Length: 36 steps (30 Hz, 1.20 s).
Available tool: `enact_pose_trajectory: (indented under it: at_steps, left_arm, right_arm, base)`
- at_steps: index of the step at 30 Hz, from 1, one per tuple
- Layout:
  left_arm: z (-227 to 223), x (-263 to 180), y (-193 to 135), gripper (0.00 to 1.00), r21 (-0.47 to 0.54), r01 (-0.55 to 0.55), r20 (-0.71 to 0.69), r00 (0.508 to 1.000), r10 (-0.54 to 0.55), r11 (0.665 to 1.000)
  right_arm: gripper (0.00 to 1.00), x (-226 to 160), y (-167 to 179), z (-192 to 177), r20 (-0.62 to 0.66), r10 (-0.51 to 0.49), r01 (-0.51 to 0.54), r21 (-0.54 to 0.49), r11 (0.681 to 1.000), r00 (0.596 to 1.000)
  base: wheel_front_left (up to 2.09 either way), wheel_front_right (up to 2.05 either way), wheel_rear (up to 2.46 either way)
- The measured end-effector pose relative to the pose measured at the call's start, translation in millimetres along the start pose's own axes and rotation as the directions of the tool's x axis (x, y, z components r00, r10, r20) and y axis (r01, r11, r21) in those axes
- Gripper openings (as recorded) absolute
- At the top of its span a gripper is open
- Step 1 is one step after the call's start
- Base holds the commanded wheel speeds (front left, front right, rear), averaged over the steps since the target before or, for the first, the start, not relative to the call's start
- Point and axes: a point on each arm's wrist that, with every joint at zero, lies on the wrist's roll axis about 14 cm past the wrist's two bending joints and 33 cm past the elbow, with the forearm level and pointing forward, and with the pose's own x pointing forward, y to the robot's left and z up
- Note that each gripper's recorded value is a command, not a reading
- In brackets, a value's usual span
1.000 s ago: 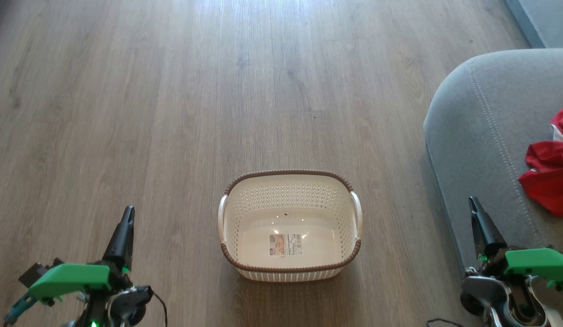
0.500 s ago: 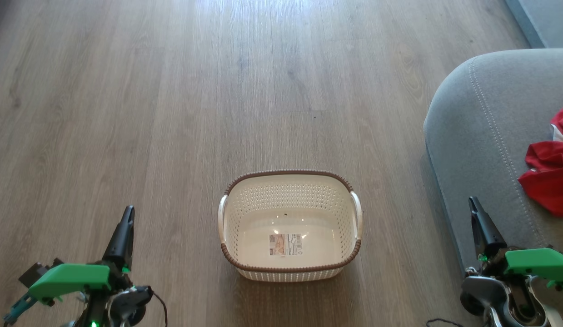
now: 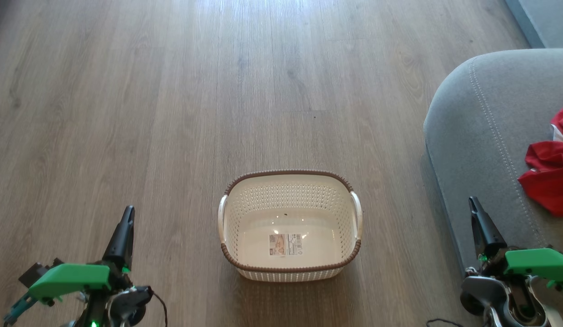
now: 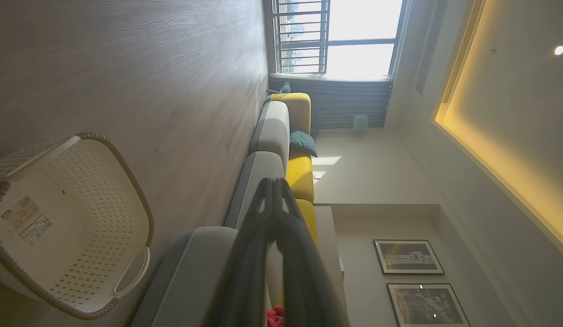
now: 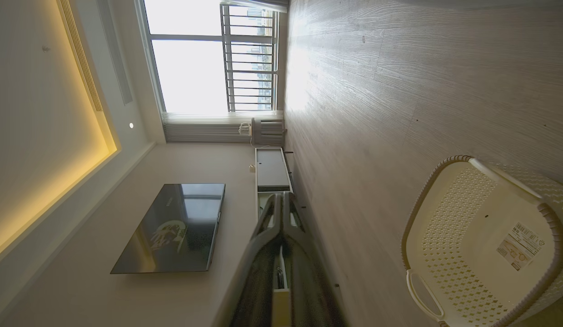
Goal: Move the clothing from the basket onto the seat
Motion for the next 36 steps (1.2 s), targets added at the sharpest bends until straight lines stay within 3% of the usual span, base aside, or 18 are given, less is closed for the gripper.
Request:
enact_pose_trajectory:
  at_steps: [36]
  left_arm:
    - [0.0, 0.0, 0.0, 0.0, 0.0, 0.0, 0.0, 1.0, 0.0, 1.0]
  right_arm:
    - [0.0, 0.0, 0.0, 0.0, 0.0, 0.0, 0.0, 0.0, 1.0, 1.0]
  base:
    - [0.0, 0.0, 0.0]
